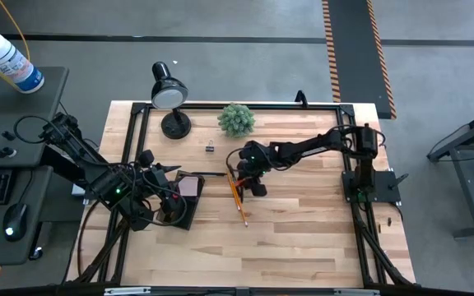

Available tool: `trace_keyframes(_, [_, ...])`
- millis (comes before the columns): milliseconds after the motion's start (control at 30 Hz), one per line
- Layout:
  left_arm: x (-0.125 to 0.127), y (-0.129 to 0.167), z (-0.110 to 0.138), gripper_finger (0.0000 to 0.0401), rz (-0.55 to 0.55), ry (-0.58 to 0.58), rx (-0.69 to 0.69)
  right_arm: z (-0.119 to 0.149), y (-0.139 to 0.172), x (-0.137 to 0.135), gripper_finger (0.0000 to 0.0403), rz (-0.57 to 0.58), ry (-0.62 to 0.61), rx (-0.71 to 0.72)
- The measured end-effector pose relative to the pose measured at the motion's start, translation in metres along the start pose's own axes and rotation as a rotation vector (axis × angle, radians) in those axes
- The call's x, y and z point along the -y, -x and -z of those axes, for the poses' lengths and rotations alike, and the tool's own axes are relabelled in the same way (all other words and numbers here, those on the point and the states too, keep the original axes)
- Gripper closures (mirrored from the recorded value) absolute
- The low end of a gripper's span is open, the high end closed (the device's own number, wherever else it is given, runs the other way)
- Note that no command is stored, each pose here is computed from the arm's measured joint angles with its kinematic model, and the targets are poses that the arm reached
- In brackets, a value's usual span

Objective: Pick and place office supplies into organizer
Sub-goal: Put the orange eraser into the desk organizer

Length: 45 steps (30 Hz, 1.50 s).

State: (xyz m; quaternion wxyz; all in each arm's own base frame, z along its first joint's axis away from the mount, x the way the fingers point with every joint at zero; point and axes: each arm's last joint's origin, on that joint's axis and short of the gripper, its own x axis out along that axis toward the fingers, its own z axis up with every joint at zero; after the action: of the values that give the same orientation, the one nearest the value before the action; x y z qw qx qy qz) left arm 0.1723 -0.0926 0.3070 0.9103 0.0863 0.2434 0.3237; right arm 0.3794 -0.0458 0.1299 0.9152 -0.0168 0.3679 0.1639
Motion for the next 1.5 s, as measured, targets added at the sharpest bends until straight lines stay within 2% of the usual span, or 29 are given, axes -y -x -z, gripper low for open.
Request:
trace_keyframes(233, [0.0,0.0,0.0,0.0272,-0.001,-0.006,-0.002,-0.039,-0.001,-0.016,0.0321,-0.048,0.142,0.061])
trace_keyframes(333, [0.0,0.0,0.001,0.0272,-0.002,-0.009,-0.003,-0.054,-0.004,-0.03,0.0321,-0.06,0.243,0.102])
trace_keyframes(533, [0.0,0.0,0.001,0.0272,0.007,-0.013,-0.014,-0.074,-0.011,-0.057,0.032,-0.003,0.467,0.202])
trace_keyframes(800, [0.0,0.0,0.001,0.0272,0.012,-0.009,-0.018,-0.091,-0.016,-0.072,0.032,0.072,0.614,0.369])
trace_keyframes(967, [0.001,0.0,0.001,0.0272,0.019,-0.001,-0.019,-0.095,-0.046,-0.077,0.032,0.044,0.646,0.333])
trace_keyframes(1133, [0.002,0.0,0.001,0.0272,0.041,0.006,-0.035,-0.115,-0.069,-0.077,0.032,0.036,0.698,0.327])
trace_keyframes(1500, [0.002,0.0,0.001,0.0272,0.051,0.004,-0.045,-0.134,-0.117,-0.072,0.032,0.002,0.875,0.231])
